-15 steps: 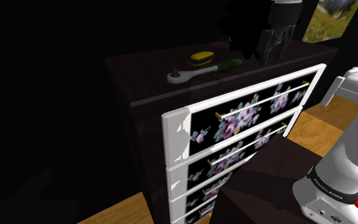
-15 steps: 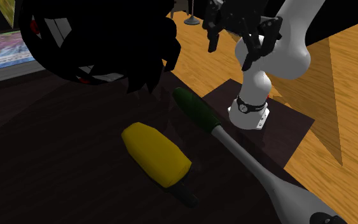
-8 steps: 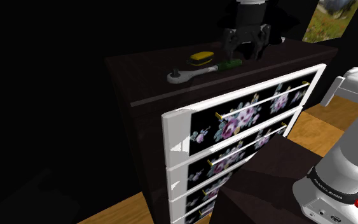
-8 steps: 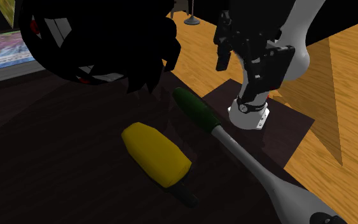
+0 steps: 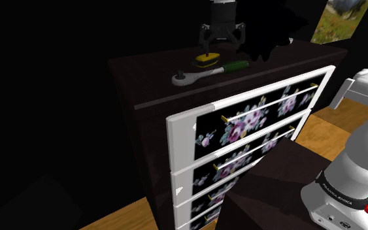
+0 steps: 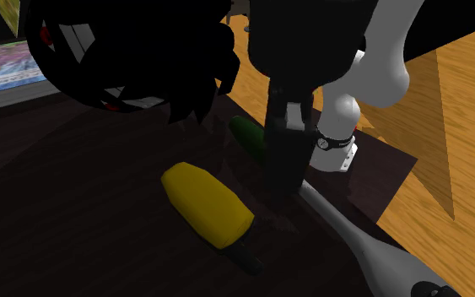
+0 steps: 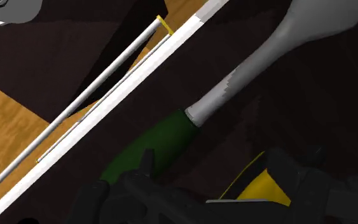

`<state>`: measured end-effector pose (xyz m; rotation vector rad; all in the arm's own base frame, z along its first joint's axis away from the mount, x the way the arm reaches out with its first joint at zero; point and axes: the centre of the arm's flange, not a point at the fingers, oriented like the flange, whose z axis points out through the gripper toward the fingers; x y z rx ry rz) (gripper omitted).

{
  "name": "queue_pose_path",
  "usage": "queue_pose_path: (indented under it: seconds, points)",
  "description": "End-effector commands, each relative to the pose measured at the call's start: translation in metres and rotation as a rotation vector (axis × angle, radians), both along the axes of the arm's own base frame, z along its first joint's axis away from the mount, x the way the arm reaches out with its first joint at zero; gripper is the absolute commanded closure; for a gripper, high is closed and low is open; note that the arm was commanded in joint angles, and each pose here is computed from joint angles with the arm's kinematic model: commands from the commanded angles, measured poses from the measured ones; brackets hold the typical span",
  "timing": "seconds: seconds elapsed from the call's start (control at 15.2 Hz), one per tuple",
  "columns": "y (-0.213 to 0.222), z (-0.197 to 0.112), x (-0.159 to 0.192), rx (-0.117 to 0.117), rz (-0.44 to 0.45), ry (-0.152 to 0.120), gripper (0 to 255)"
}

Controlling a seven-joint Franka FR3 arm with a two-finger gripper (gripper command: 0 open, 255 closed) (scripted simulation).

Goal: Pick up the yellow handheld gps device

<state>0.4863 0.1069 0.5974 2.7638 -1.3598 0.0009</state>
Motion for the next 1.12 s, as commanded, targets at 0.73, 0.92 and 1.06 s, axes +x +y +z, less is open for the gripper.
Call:
queue_pose_path:
  seconds: [0.73,0.92,1.06]
  points:
    - [-0.012,-0.030,0.084,0.000,-0.389,-0.014,0]
    - [-0.012,-0.038,0.084,0.000,-0.389,-0.014,0]
    - [-0.013,-0.039,0.085,0.000,-0.389,-0.014,255]
